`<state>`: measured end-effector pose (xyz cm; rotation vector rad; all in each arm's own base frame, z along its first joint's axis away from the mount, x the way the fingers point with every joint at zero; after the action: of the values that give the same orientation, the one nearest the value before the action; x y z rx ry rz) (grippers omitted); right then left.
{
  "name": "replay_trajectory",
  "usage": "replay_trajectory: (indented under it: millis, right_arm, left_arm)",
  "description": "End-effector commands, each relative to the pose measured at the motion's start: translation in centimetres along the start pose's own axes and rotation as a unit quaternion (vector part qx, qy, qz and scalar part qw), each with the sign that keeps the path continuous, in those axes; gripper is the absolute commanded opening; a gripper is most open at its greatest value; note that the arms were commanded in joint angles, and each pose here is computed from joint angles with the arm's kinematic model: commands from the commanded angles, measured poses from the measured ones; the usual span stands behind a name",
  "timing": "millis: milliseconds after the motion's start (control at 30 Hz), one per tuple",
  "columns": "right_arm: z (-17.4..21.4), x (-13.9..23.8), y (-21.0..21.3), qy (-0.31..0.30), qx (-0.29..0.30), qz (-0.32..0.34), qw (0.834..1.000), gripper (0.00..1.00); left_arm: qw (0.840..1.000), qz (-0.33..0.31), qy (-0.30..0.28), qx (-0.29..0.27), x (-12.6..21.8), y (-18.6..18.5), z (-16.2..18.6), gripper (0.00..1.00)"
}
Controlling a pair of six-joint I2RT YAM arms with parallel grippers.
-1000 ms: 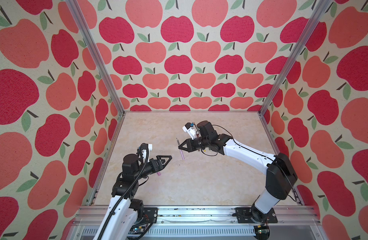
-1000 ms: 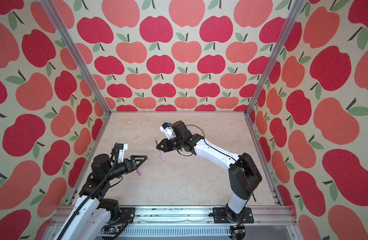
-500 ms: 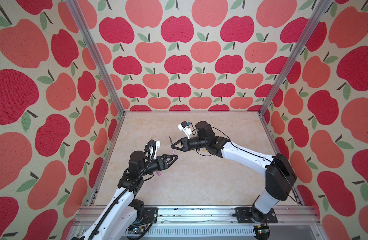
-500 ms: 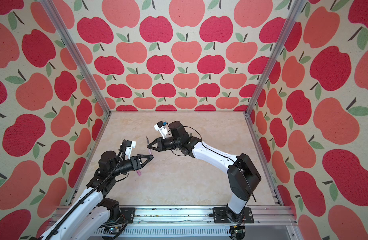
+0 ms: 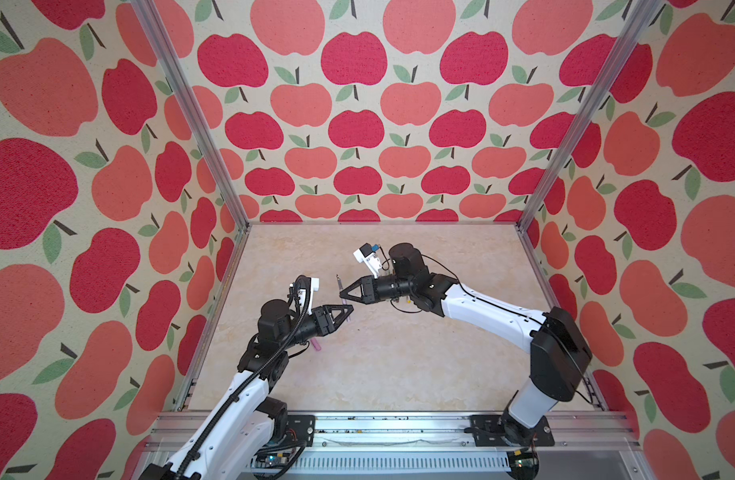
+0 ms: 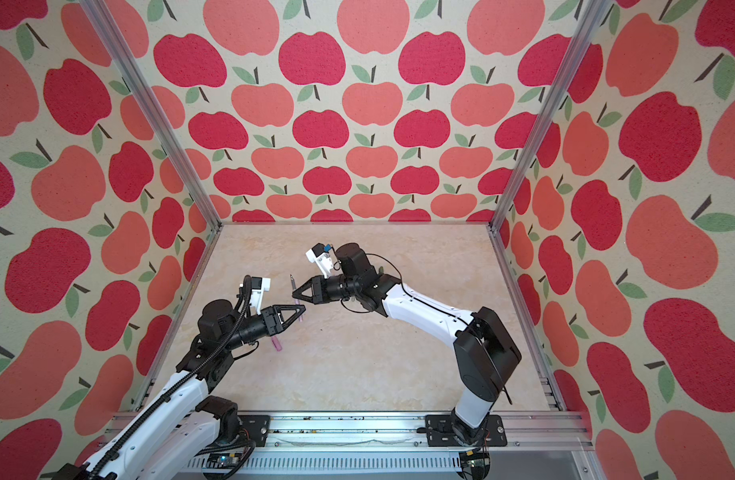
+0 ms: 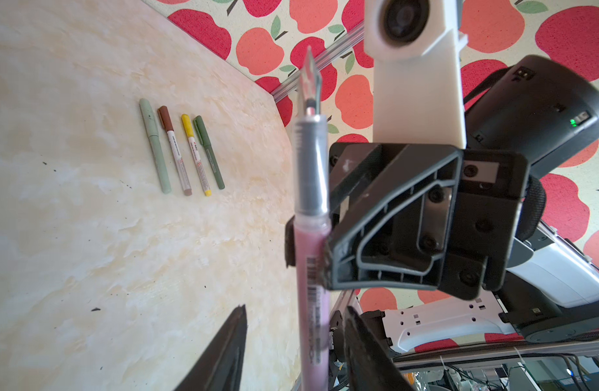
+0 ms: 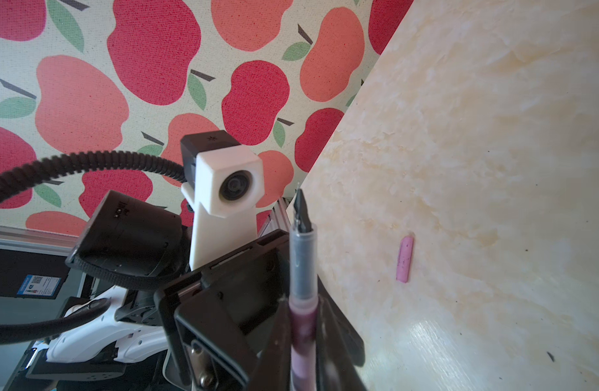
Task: Insert the pens into the pen caps
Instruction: 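Grasp the pink pen body with the left gripper and release it from the right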
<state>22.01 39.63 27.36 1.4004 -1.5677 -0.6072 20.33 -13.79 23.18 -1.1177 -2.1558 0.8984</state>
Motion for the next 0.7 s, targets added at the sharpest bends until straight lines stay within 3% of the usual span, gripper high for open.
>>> replay_trajectory:
  millis: [0, 300, 500, 667]
  right_arm:
    - [-0.2, 0.5, 1.7, -0.006, 0.014, -0.021, 1.0, 0.1]
    - [-0.1, 0.4, 1.3, -0.006, 0.015, -0.011, 1.0, 0.11]
    - [-0.1, 0.5, 0.9, -0.003, 0.025, 0.01, 1.0, 0.27]
    - [0.4, 1.2, 1.7, 0.016, 0.075, 0.002, 0.997, 0.42]
  left_arm:
    - [1.0, 0.015, -0.004, -0.011, -0.1, -0.5, -0.2, 0.4]
    - [1.0, 0.008, -0.001, -0.01, 0.0, -0.4, -0.1, 0.11]
    - [0.999, -0.034, -0.001, -0.015, 0.8, -0.4, -0.1, 0.04]
    - [0.991, -0.128, -0.007, -0.034, 2.7, 0.0, -0.5, 0.0]
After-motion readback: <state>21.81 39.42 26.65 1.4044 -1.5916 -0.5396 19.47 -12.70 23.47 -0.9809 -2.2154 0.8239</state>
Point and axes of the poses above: each gripper's point midway between its finger pads, its own x axis back along the fingers, its own y axis along the line the jaws close on, z = x × y, the point moved 6 cm from there along x, back along the fingers, and after that the axes turned 5 degrees about -x, right-handed, at the moved point
